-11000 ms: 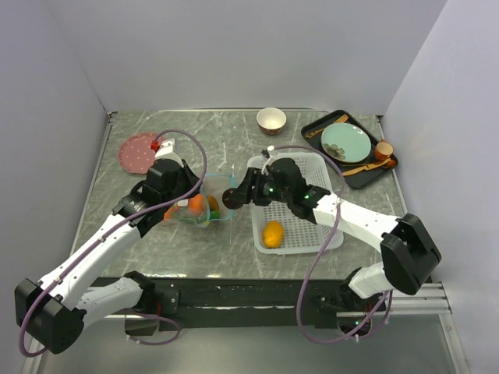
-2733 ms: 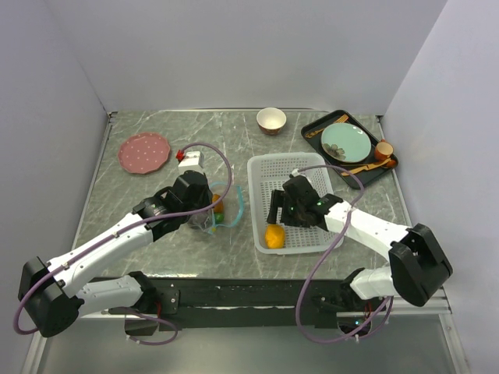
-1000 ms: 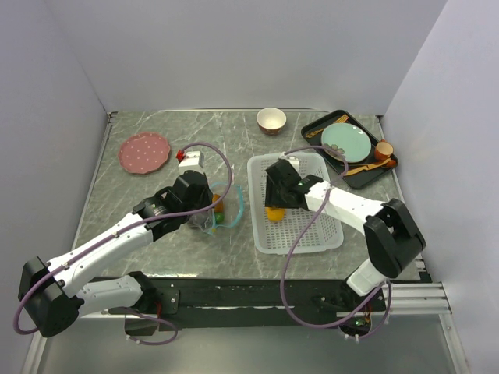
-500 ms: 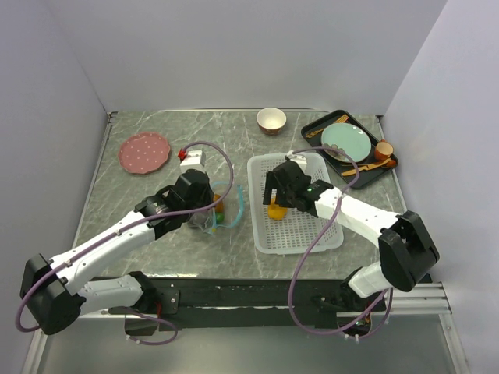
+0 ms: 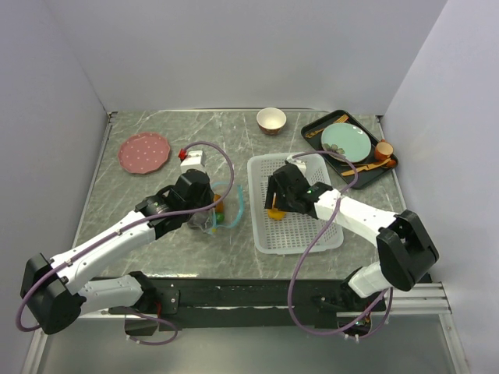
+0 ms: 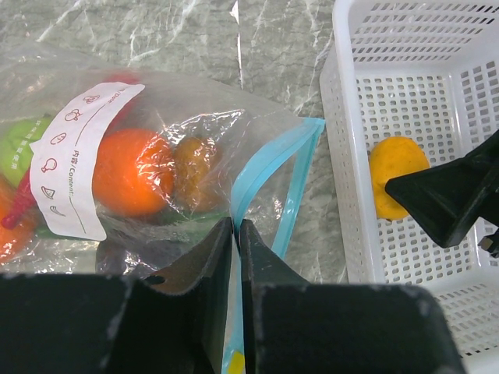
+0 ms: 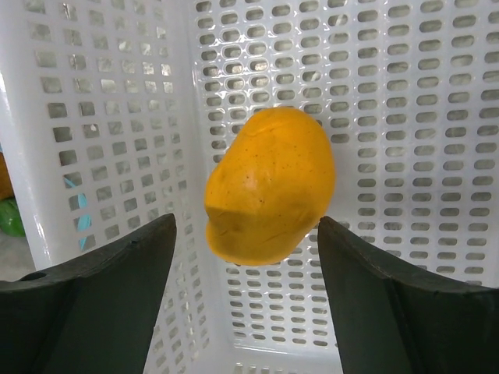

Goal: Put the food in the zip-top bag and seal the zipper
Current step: Pick up the fake fruit from the bin, then place the fake fruit in the zipper food storage bag, then adjust the bin at the center of the board.

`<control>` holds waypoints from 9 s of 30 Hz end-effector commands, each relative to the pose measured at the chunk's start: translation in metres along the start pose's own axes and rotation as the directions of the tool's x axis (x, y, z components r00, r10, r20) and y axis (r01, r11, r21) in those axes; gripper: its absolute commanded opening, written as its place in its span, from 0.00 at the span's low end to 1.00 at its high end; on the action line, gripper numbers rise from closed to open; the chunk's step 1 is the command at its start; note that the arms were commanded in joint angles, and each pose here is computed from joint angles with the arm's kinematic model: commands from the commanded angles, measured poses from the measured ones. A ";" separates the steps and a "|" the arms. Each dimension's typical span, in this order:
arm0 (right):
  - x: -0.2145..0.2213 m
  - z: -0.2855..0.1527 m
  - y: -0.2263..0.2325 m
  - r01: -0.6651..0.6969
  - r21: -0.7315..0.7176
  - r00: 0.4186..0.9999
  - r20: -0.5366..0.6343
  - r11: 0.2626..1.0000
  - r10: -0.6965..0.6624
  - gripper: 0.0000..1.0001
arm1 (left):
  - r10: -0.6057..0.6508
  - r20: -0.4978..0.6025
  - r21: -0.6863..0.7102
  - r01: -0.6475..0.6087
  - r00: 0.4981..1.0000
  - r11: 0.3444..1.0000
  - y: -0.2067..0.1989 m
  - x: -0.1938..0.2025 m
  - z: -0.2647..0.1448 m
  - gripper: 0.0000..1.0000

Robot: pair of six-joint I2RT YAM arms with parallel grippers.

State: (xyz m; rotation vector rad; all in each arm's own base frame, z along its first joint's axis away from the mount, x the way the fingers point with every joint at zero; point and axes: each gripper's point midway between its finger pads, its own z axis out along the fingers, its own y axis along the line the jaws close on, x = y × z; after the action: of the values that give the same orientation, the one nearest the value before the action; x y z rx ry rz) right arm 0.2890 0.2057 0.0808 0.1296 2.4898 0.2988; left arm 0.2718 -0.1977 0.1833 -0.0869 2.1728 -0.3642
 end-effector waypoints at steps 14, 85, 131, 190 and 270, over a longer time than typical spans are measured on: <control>0.001 0.019 -0.009 -0.062 0.042 0.998 -0.028 0.997 0.063 0.77 | -0.026 0.059 0.049 0.023 0.998 0.999 -0.012 -0.020 -0.008 0.16; -0.009 -0.086 0.145 -0.044 -0.673 0.998 0.003 0.738 0.063 0.38 | -0.060 0.063 0.108 0.053 0.996 0.993 -0.031 -0.035 -0.011 0.10; 0.012 -0.023 0.237 -0.034 -0.657 0.996 -0.085 0.753 -0.029 0.68 | -0.153 0.238 -0.019 0.162 0.959 0.987 0.027 -0.065 -0.054 0.55; -0.036 -0.072 0.083 -0.054 -0.395 0.998 -0.062 0.917 0.032 0.95 | -0.551 -0.174 -0.073 0.547 0.816 0.834 0.040 0.074 -0.061 0.73; -0.083 -0.029 0.064 -0.011 -0.156 0.999 -0.038 0.988 0.005 0.73 | -0.698 -0.277 -0.018 0.722 0.661 0.691 0.027 0.143 -0.016 0.41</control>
State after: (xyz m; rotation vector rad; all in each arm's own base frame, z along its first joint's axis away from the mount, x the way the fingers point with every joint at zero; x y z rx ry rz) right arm 0.3314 0.2464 0.1357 0.0794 2.5665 0.4562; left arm 0.1611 -0.1854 0.0481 -0.9310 2.3737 -0.9128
